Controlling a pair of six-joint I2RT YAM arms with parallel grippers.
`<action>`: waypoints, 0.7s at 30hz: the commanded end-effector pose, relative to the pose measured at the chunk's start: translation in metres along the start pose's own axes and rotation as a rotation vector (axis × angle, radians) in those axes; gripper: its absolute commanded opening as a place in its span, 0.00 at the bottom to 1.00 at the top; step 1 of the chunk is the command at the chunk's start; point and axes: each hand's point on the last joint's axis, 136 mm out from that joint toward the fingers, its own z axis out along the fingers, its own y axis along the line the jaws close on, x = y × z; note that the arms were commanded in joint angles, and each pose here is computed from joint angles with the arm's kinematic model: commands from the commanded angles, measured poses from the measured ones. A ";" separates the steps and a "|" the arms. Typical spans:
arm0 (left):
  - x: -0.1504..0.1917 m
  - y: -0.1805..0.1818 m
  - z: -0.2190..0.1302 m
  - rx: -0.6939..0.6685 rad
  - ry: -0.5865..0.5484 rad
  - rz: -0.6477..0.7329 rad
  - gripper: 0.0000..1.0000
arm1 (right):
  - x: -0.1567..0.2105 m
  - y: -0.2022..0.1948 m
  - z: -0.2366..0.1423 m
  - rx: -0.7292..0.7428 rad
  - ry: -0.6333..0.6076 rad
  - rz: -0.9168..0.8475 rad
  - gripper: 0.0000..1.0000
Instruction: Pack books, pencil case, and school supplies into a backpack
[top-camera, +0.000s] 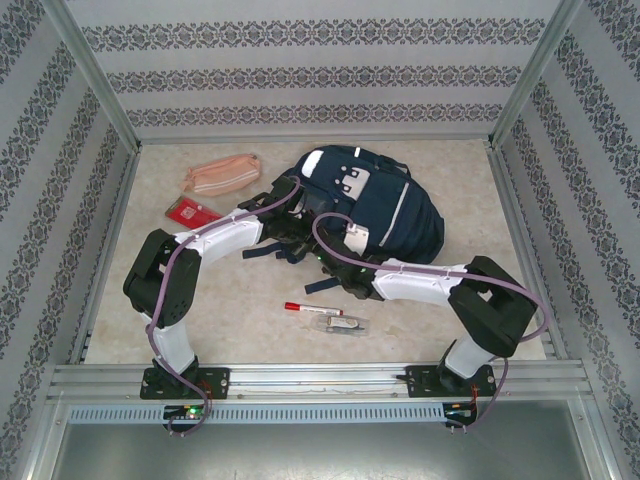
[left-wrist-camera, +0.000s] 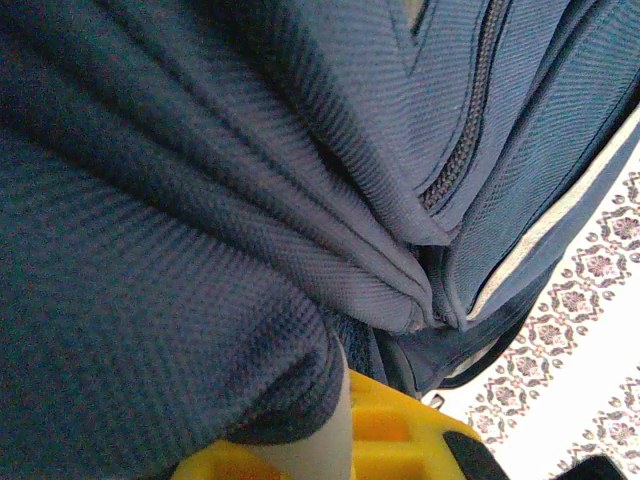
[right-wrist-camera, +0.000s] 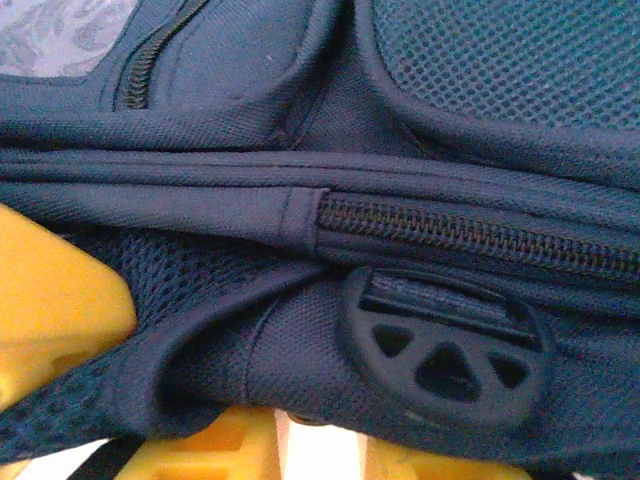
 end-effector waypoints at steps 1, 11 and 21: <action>0.032 -0.036 -0.017 0.115 0.098 0.046 0.00 | -0.007 0.008 0.000 -0.117 0.025 0.015 0.19; 0.019 -0.018 -0.022 0.064 0.060 0.058 0.00 | 0.002 -0.031 -0.034 -0.197 0.210 -0.012 0.06; 0.010 -0.005 -0.027 0.039 0.027 0.057 0.00 | 0.009 -0.072 -0.060 -0.217 0.336 -0.037 0.05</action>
